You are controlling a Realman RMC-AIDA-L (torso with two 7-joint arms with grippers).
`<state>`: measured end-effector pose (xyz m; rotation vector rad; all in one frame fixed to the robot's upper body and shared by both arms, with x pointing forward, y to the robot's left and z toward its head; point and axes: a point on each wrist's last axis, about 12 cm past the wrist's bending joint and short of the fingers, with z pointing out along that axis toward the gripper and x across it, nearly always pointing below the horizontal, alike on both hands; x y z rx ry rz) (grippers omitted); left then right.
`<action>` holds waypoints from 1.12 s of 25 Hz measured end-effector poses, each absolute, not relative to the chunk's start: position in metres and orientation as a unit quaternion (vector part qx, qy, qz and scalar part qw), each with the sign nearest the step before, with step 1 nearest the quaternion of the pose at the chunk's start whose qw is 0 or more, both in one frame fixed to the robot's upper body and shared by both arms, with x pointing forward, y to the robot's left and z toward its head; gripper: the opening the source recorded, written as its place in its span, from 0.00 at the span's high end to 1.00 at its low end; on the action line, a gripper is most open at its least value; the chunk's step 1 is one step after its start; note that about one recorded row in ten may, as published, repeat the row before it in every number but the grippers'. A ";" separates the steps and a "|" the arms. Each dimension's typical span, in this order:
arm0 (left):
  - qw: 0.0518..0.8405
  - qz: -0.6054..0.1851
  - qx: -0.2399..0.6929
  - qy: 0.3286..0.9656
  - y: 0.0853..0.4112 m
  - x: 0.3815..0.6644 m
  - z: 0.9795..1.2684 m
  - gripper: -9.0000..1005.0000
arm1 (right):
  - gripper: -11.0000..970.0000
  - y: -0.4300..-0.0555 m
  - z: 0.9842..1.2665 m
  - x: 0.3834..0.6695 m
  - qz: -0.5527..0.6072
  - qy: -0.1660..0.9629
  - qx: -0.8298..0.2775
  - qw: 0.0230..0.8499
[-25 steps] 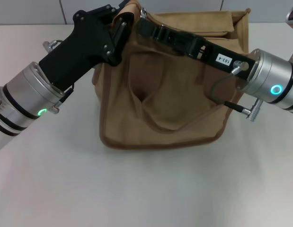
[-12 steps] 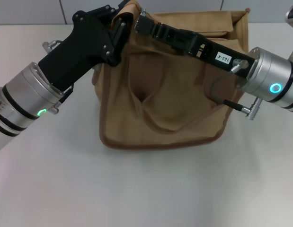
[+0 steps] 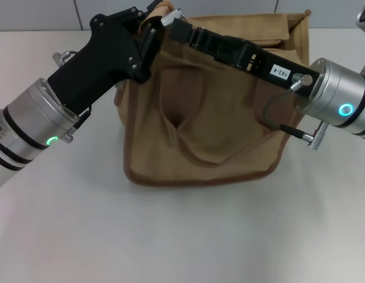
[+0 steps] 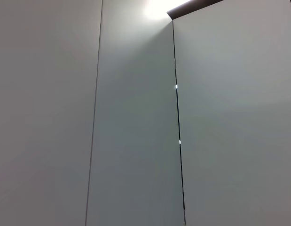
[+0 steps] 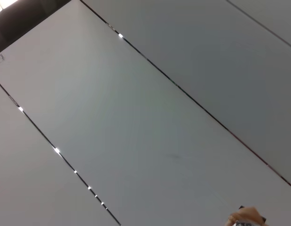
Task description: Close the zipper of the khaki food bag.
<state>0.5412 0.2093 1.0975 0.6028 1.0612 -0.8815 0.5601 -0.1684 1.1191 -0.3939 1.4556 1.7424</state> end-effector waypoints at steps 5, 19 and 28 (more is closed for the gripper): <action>0.730 -0.400 0.273 0.483 0.210 0.541 1.097 0.95 | 0.63 -0.169 1.118 0.561 0.685 0.577 -0.157 0.415; 0.731 -0.403 0.275 0.477 0.209 0.540 1.099 0.95 | 0.45 -0.171 1.115 0.561 0.679 0.583 -0.145 0.421; 0.731 -0.404 0.277 0.475 0.207 0.542 1.100 0.95 | 0.41 -0.171 1.116 0.560 0.685 0.578 -0.147 0.419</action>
